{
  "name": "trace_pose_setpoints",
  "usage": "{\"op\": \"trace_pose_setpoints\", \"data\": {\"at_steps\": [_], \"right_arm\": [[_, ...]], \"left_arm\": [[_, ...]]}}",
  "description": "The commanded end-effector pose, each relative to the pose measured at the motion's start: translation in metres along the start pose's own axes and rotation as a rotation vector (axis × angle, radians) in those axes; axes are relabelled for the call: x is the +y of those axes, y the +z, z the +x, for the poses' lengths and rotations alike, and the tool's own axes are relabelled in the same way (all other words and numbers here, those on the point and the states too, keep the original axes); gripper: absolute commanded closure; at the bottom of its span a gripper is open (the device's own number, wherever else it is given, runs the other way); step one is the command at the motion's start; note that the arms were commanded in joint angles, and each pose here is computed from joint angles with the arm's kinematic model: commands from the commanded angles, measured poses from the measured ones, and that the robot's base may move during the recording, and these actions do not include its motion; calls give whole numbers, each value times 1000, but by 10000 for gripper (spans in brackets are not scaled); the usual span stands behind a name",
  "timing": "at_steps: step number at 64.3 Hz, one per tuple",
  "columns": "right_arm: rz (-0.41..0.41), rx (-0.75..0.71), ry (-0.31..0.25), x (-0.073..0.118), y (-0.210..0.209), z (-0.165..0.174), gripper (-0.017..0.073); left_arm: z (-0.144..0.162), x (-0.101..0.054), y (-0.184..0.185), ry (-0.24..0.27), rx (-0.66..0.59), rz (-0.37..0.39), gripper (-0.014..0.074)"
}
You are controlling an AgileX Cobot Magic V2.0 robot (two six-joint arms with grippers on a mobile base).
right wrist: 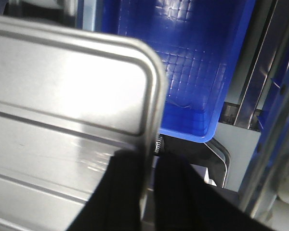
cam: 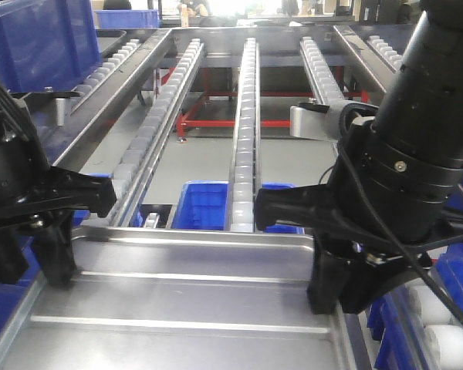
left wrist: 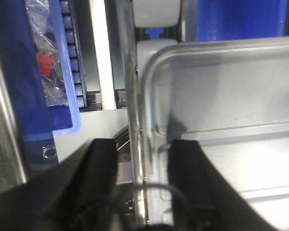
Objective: Grab silver tray and stack on right shelf
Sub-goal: 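Close both grippers on opposite short edges of the silver tray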
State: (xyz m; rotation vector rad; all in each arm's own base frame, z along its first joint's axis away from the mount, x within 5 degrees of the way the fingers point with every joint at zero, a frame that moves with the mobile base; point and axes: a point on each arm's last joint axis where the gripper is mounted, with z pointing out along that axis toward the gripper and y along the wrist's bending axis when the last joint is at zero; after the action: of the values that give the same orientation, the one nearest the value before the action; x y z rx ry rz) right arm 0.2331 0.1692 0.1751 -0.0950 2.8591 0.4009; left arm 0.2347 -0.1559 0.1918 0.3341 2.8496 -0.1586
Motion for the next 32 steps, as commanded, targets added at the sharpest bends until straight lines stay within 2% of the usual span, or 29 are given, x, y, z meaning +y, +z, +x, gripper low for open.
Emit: {"op": "trace_pose_setpoints", "data": {"at_steps": [1, 5, 11, 32], "right_arm": [[-40, -79, -15, 7, -14, -10, 463], [-39, -78, -15, 7, -14, -10, 515], [-39, -78, -15, 7, -14, -10, 502], [-50, -85, -26, 13, -30, -15, 502]], "left_arm": [[-7, -3, -13, -4, -72, 26, 531], [-7, -3, -13, -4, -72, 26, 607], [-7, -3, -13, -4, -72, 27, 701], [-12, -2, -24, -27, -100, 9, 688]]}}
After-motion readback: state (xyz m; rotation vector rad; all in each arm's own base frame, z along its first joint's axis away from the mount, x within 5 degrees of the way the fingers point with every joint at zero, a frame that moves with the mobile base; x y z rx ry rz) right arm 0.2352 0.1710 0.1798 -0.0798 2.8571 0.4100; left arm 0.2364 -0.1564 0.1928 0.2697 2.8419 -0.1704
